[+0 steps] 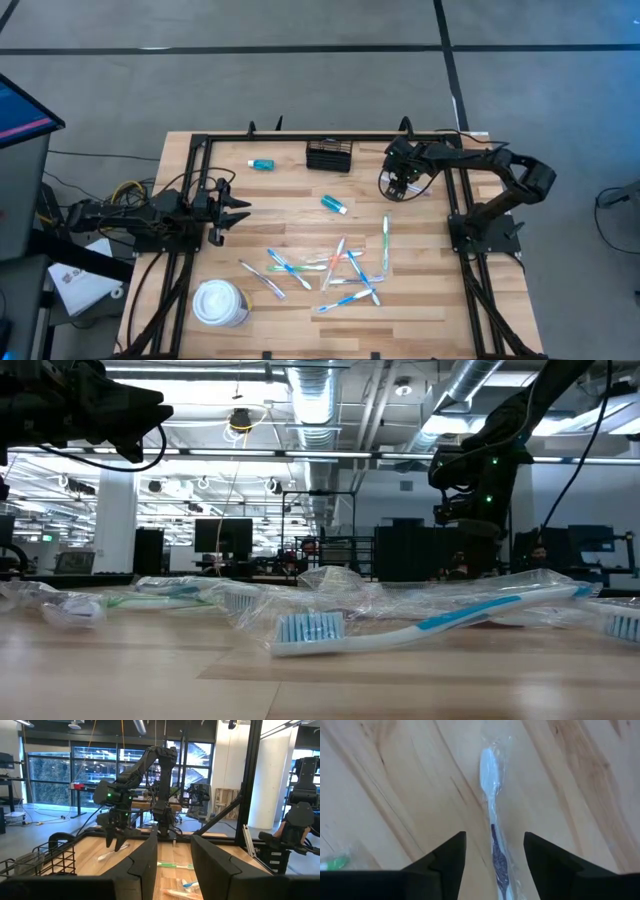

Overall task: Pick & Place toothbrushing station
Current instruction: Put the purple toothbrush into the mesh organizer

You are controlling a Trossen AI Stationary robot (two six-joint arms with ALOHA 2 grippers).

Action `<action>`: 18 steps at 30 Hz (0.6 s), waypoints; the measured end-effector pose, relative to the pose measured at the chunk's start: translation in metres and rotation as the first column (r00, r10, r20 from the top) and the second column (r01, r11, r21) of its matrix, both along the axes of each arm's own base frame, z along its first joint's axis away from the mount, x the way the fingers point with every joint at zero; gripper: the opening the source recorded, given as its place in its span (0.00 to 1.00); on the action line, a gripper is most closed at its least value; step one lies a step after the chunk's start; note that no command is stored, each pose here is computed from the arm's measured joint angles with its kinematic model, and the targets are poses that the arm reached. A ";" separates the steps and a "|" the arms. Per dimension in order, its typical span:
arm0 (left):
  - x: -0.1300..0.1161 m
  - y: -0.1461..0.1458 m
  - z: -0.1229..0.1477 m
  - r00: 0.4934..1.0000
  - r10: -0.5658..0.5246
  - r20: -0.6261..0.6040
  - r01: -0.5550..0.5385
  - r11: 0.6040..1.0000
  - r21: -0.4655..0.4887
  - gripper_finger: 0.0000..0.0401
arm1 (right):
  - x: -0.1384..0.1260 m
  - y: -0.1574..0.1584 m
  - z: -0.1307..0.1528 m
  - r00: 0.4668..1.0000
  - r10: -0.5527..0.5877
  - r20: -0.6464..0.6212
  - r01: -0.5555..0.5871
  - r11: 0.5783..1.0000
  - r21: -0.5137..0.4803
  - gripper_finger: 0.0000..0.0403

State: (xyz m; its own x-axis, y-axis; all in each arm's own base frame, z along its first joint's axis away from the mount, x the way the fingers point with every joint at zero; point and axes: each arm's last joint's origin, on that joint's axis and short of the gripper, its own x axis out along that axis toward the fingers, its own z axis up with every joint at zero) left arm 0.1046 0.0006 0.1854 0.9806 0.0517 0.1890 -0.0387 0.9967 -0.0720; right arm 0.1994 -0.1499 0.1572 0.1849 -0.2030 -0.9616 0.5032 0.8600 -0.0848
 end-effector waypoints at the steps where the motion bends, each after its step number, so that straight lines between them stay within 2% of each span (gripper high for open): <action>1: 0.000 0.000 0.000 1.000 0.000 0.000 0.000 1.000 0.000 0.28 | 0.000 0.000 0.000 1.000 -0.004 0.001 0.004 1.000 0.001 0.46; 18: 0.000 0.000 0.000 1.000 -0.002 0.001 0.002 1.000 -0.007 0.28 | -0.004 0.001 -0.005 1.000 -0.012 -0.012 0.012 1.000 0.012 0.46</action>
